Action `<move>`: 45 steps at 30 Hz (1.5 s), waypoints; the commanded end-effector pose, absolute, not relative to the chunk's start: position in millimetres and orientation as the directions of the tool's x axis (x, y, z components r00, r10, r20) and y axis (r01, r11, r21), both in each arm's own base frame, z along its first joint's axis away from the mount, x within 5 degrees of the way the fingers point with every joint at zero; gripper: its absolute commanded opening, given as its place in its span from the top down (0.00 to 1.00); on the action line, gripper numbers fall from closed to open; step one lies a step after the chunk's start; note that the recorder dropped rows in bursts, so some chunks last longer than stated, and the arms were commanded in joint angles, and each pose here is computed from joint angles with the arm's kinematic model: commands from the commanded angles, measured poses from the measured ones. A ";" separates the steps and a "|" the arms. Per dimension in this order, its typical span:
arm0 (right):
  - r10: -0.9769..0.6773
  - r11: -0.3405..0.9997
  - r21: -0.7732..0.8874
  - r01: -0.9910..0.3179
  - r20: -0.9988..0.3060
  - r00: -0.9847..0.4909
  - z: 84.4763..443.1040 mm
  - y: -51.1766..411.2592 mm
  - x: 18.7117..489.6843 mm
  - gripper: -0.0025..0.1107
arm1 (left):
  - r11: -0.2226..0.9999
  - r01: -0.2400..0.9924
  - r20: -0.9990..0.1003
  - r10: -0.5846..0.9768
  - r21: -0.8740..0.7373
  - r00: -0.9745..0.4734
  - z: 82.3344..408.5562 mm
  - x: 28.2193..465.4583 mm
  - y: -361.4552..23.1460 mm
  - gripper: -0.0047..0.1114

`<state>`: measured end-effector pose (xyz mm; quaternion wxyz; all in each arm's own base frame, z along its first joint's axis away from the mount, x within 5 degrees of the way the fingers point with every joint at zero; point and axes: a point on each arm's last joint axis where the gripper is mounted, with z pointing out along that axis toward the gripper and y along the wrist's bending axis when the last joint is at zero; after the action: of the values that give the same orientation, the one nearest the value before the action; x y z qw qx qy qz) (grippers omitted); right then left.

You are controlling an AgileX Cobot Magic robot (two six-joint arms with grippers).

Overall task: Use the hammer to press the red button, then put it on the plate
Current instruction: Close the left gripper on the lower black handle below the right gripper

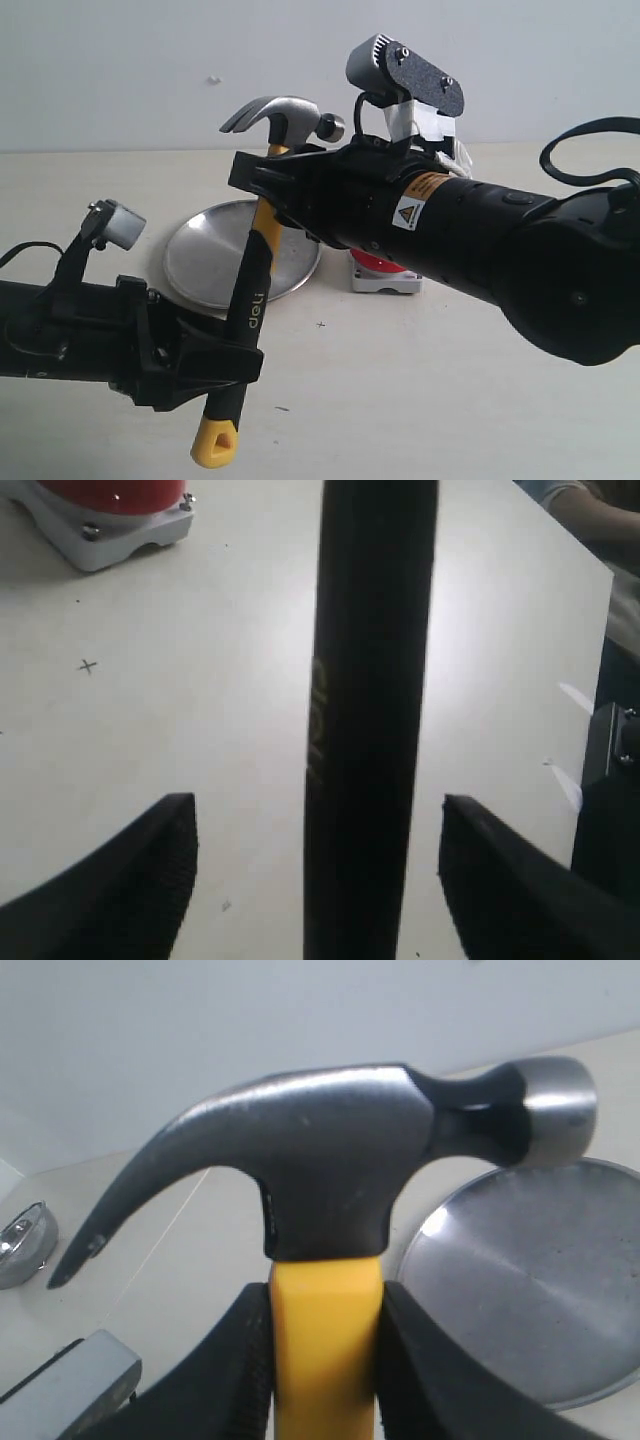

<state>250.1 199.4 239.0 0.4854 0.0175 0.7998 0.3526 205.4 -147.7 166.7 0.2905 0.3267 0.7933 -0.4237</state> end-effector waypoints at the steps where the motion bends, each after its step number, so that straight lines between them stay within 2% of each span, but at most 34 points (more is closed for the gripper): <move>1: 0.410 0.726 0.581 -0.368 -0.795 -0.448 257.5 198.5 252.7 0.98 | 0.424 0.775 -0.732 0.304 -0.469 -0.609 166.4 201.0 -158.7 0.38; 20: 0.419 0.722 0.591 -0.359 -0.787 -0.453 257.3 198.3 252.8 0.98 | 0.451 0.754 -0.708 0.310 -0.479 -0.635 168.3 201.9 -169.1 0.39; 29: 0.419 0.723 0.592 -0.356 -0.785 -0.456 257.0 198.3 252.8 0.98 | 0.469 0.713 -0.640 0.338 -0.520 -0.690 143.8 206.2 -171.4 0.39; 37: 0.418 0.723 0.592 -0.356 -0.785 -0.457 256.8 198.3 252.7 0.98 | 0.428 0.722 -0.651 0.327 -0.544 -0.685 145.3 213.4 -178.5 0.39; 40: 0.416 0.724 0.592 -0.354 -0.784 -0.461 256.4 198.3 252.6 0.98 | 0.426 0.722 -0.651 0.327 -0.545 -0.685 145.5 213.2 -178.6 0.48; 45: 0.414 0.725 0.592 -0.353 -0.784 -0.463 256.2 198.3 252.6 0.98 | 0.426 0.722 -0.651 0.327 -0.545 -0.685 145.5 213.2 -178.6 0.77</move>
<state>249.9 199.4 238.7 0.4837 0.0180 0.8010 0.3523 212.3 -176.5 144.0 0.2297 0.3257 0.8146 -0.4214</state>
